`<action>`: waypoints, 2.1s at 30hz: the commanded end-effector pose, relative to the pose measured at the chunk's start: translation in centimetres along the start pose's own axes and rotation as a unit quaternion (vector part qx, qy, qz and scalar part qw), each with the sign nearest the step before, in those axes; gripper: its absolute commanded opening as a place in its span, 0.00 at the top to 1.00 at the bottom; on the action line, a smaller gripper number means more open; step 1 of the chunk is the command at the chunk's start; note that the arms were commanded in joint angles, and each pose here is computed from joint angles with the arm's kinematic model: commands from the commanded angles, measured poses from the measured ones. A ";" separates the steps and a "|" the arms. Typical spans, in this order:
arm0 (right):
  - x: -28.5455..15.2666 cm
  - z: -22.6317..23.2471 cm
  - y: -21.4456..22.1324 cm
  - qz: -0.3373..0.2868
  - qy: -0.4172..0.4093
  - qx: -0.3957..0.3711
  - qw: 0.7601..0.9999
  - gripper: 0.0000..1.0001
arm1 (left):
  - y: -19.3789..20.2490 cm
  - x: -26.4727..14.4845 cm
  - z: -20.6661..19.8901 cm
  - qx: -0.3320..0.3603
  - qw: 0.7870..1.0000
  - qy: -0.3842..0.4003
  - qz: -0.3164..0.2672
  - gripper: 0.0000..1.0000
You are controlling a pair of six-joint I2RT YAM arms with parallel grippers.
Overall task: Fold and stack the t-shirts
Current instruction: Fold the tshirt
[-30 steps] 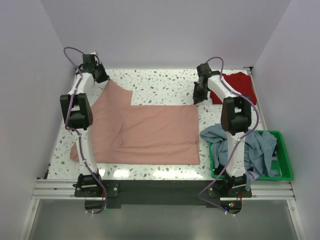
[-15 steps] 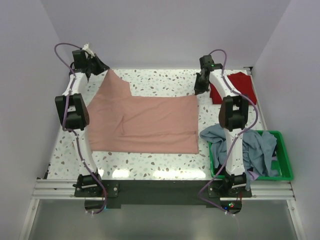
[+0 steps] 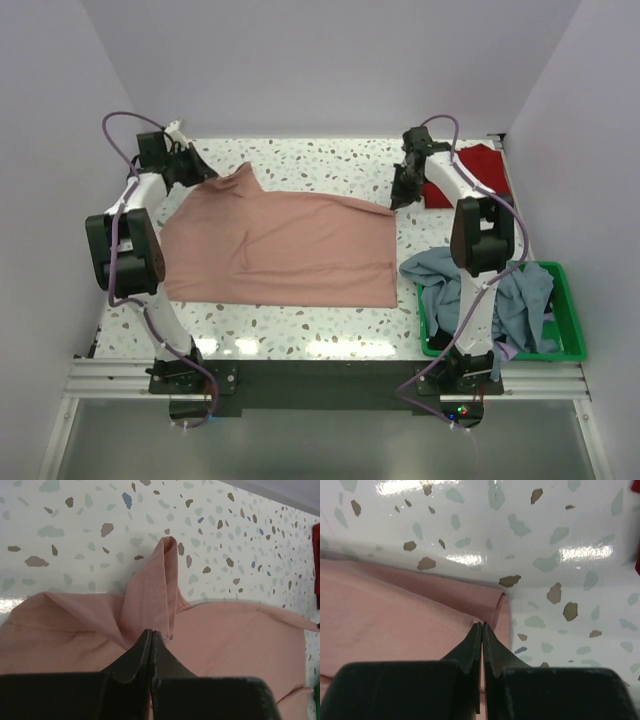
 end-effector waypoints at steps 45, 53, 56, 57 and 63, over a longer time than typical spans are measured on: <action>-5.5 -1.2 12.3 0.014 -0.021 -0.046 0.999 1.00 | 9.2 -22.1 3.5 0.004 0.919 -0.387 -0.082 1.00; -4.9 -1.4 13.6 0.023 -0.006 -0.060 0.998 1.00 | 11.3 -22.4 4.0 -0.018 0.914 -0.401 -0.060 1.00; -4.6 -1.5 13.9 0.025 -0.004 -0.060 0.998 1.00 | 11.4 -22.5 3.8 -0.022 0.915 -0.399 -0.061 1.00; -4.6 -1.5 13.9 0.026 -0.003 -0.060 0.998 1.00 | 11.3 -22.5 3.7 -0.027 0.915 -0.398 -0.062 1.00; -5.6 -1.3 13.6 0.022 0.007 -0.070 0.997 0.66 | 11.2 -23.5 2.9 -0.057 0.911 -0.405 -0.056 0.60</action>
Point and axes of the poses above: each gripper's point midway between its finger pads, its own x axis out along the fingers, its own z axis along the line the jaws close on, y = z × x, the point moved 2 cm from there along -x, back along the fingers
